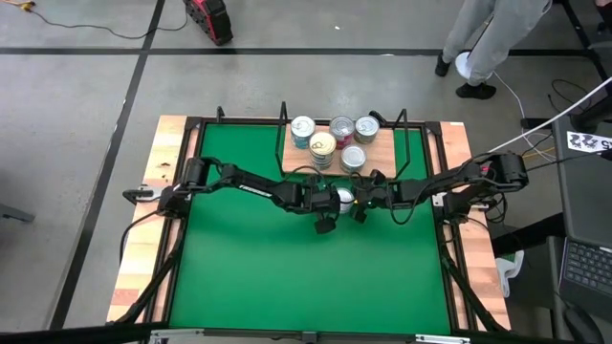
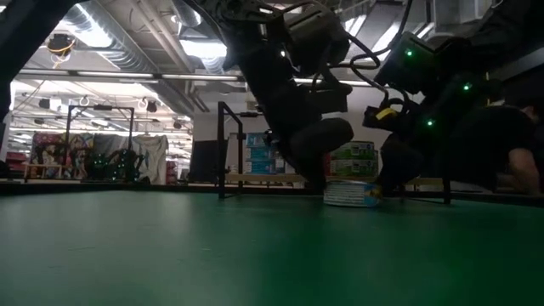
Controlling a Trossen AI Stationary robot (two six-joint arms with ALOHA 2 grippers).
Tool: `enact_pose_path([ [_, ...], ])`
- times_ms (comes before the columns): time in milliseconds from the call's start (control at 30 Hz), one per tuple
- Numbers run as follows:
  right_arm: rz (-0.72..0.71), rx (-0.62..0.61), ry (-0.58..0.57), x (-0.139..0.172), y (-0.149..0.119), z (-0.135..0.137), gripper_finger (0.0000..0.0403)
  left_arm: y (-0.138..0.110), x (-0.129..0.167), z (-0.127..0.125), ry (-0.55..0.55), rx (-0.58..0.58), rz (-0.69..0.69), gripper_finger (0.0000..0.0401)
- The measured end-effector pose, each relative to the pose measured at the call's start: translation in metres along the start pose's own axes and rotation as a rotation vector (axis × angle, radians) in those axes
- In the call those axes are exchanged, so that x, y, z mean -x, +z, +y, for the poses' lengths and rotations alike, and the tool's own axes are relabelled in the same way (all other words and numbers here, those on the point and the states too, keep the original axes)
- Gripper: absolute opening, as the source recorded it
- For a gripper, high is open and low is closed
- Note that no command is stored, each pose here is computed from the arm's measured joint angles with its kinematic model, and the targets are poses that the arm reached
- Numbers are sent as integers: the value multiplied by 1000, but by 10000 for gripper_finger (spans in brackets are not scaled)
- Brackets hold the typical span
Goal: Stack canned seafood by type on shelf
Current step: Stack the yellow blue tuna can on top of the yellow blue tuna cans on the shelf
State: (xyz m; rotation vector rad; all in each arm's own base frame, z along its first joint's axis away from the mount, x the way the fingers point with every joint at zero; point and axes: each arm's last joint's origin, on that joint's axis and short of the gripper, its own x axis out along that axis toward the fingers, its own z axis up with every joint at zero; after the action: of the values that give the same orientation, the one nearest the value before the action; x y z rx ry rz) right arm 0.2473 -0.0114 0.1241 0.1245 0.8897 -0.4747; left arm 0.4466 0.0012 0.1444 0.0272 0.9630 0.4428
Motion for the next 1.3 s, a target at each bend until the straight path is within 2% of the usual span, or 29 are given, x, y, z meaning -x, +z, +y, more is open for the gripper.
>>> enact_pose_path([
  [300,38,8,44,0,-3,1,5,2,6,-8,-16,-14,-24,1],
  [933,62,18,46,0,-5,0,5,6,10,-13,-32,-4,-66,1],
  [1300,70,40,55,0,-5,0,5,26,25,-11,-41,-26,-127,1],
])
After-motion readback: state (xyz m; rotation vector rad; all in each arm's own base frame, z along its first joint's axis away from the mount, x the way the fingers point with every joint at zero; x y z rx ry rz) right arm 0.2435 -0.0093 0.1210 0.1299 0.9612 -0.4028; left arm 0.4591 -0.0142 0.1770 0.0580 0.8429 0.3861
